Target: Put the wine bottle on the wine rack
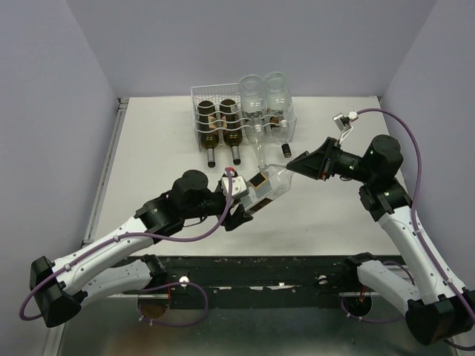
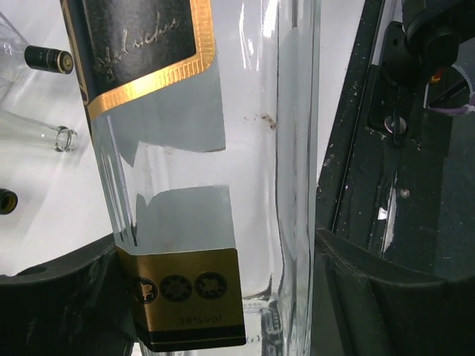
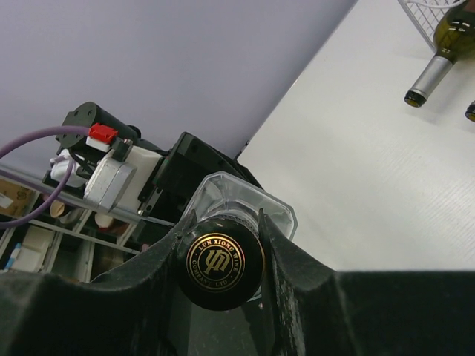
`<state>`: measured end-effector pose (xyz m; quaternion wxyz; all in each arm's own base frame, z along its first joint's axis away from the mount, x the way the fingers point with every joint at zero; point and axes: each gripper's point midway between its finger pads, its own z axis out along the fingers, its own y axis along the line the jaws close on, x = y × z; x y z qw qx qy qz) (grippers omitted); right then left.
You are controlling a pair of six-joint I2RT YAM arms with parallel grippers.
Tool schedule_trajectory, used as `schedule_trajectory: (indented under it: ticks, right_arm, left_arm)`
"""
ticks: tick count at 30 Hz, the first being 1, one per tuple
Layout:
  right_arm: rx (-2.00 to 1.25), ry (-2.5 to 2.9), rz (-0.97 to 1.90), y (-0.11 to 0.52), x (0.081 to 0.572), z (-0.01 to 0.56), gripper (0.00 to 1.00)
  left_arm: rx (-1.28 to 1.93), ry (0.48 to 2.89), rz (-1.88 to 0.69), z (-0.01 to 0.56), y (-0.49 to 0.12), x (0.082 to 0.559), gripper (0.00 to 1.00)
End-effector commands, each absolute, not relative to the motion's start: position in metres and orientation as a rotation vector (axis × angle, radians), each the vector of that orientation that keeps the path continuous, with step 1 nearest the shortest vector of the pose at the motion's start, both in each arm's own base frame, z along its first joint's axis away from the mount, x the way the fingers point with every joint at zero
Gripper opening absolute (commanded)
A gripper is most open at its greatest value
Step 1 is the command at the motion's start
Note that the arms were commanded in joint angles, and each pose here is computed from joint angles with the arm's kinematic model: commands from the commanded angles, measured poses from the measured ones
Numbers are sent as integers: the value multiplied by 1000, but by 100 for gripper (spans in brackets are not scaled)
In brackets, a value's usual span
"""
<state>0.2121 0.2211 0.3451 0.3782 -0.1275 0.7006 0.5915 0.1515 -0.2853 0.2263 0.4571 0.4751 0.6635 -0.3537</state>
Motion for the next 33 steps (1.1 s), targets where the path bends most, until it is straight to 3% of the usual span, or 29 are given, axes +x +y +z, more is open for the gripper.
schedule_trajectory:
  ticks: [1,2,3,7,10,18,23,33]
  right_arm:
    - [-429,1709,1618,223,179,377,1]
    - [-431,1713,1614,222,179,376,1]
    - [-426,1725,1602,222,180,373,7]
    - [-390,1779,1453,214,189,357,70]
    - [-329,1790,1282,200,198,348,97]
    - [-177,1826,946,159,211,345,100]
    - [-333,1811,978,167,193,362,100]
    - [-622,1944,1146,187,158,327,99]
  left_arm:
    - [1227,1546,-884,246,-292,149,0]
    - [1215,1554,-868,246,-292,152,0]
    - [1203,1549,-849,247,-291,156,0]
    - [1179,1500,-738,254,-286,172,0]
    - [1187,1400,-614,267,-276,182,0]
    - [1342,1063,-290,273,-248,187,0]
    - [1421,922,-133,276,-237,187,0]
    - [1659,629,81,261,-240,183,0]
